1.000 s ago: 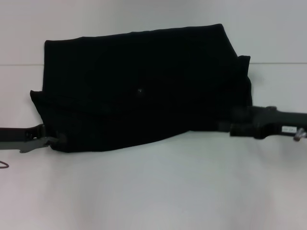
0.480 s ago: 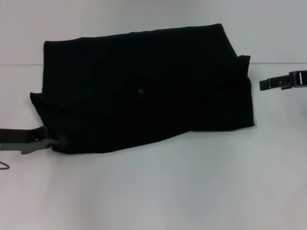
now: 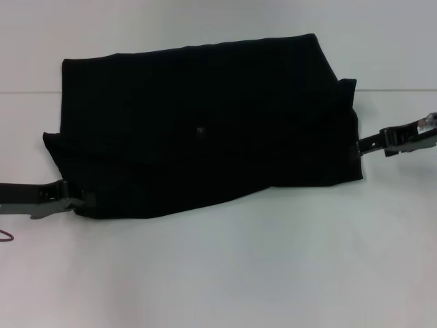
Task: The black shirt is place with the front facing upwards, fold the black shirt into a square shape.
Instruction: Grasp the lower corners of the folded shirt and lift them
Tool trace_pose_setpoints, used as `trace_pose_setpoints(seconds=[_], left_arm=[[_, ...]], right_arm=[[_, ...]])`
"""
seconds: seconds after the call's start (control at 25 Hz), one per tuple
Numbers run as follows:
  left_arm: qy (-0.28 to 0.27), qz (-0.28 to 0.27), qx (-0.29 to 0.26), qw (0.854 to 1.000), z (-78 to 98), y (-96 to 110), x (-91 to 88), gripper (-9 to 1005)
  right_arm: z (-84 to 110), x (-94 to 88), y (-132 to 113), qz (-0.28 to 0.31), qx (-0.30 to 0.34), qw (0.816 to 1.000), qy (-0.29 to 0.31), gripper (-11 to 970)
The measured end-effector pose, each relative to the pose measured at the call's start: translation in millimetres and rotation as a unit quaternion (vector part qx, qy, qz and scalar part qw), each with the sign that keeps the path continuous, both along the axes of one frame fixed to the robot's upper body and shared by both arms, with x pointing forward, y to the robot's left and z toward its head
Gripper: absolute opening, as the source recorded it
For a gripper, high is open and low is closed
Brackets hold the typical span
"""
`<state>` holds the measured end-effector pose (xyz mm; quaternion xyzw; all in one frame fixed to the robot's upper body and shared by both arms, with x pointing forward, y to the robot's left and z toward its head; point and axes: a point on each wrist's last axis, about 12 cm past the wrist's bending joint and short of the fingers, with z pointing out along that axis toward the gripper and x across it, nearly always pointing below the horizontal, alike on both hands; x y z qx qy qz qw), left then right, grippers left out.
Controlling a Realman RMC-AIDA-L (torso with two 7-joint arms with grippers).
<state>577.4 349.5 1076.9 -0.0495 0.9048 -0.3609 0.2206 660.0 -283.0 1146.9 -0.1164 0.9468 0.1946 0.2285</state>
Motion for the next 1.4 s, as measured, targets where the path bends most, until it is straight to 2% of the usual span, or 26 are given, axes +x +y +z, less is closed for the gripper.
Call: trace_pose_setpoints(seconds=[0.2, 0.8, 1.4], left_arm=[[-0.002, -0.004, -0.002, 1.000, 2.5, 0.4, 0.3, 40], [-0.004, -0.006, -0.003, 1.000, 3.4, 0.3, 0.4, 56], [-0.008, -0.007, -0.005, 1.000, 5.1, -1.0, 2.4, 72]], right_arm=[[-13.5, -2.2, 6.7, -0.004, 0.003, 1.000, 0.005, 900], [-32.9, -3.8, 32.6, 0.013, 0.000, 1.000, -0.011, 897], [-37.6, -2.7, 37.0, 0.021, -0.010, 0.999, -0.028, 886]])
